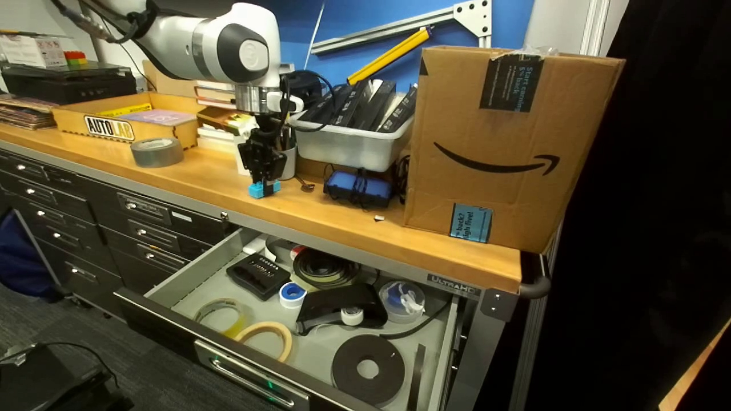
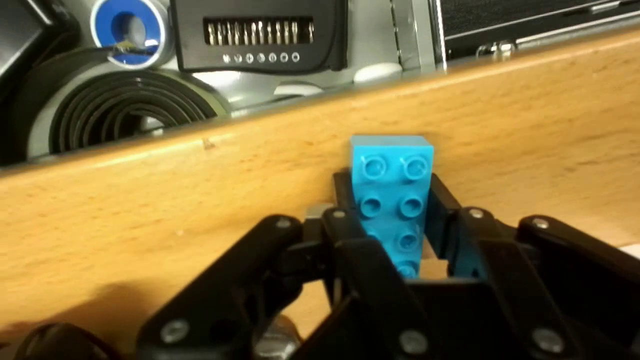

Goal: Put the blue object inside the drawer and close it

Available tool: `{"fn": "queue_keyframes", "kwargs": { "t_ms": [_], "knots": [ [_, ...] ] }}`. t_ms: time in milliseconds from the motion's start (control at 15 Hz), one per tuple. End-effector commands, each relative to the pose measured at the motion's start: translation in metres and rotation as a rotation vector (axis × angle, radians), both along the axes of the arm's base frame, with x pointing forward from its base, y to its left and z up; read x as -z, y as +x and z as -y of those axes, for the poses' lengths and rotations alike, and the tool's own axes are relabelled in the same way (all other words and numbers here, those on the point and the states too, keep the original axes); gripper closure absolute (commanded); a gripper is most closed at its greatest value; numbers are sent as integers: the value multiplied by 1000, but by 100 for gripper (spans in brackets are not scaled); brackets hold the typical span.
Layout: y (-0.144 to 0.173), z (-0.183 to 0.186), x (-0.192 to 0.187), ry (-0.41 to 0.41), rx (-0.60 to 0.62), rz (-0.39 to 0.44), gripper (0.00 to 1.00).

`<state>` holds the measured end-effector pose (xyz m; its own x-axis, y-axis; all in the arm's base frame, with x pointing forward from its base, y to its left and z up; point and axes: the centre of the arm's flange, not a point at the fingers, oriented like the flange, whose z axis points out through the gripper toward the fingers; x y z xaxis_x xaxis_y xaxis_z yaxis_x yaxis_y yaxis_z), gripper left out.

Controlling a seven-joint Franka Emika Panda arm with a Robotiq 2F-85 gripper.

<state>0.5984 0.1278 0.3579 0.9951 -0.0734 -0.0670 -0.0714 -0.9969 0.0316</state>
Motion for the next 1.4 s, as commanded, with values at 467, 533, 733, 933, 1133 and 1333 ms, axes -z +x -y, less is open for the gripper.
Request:
{"fn": "queue_keyframes", "kwargs": {
  "t_ms": [467, 533, 733, 933, 1133, 1333],
  "knots": [
    [-130, 70, 13, -88, 339, -77, 86],
    [-132, 76, 26, -93, 371, -98, 85],
    [-145, 90, 46, -60, 411, -169, 32],
    [-176, 116, 46, 45, 368, -304, 9],
    [-216, 141, 51, 113, 239, -447, 0],
    [-234, 159, 74, 157, 163, -637, 0]
  ]
}}
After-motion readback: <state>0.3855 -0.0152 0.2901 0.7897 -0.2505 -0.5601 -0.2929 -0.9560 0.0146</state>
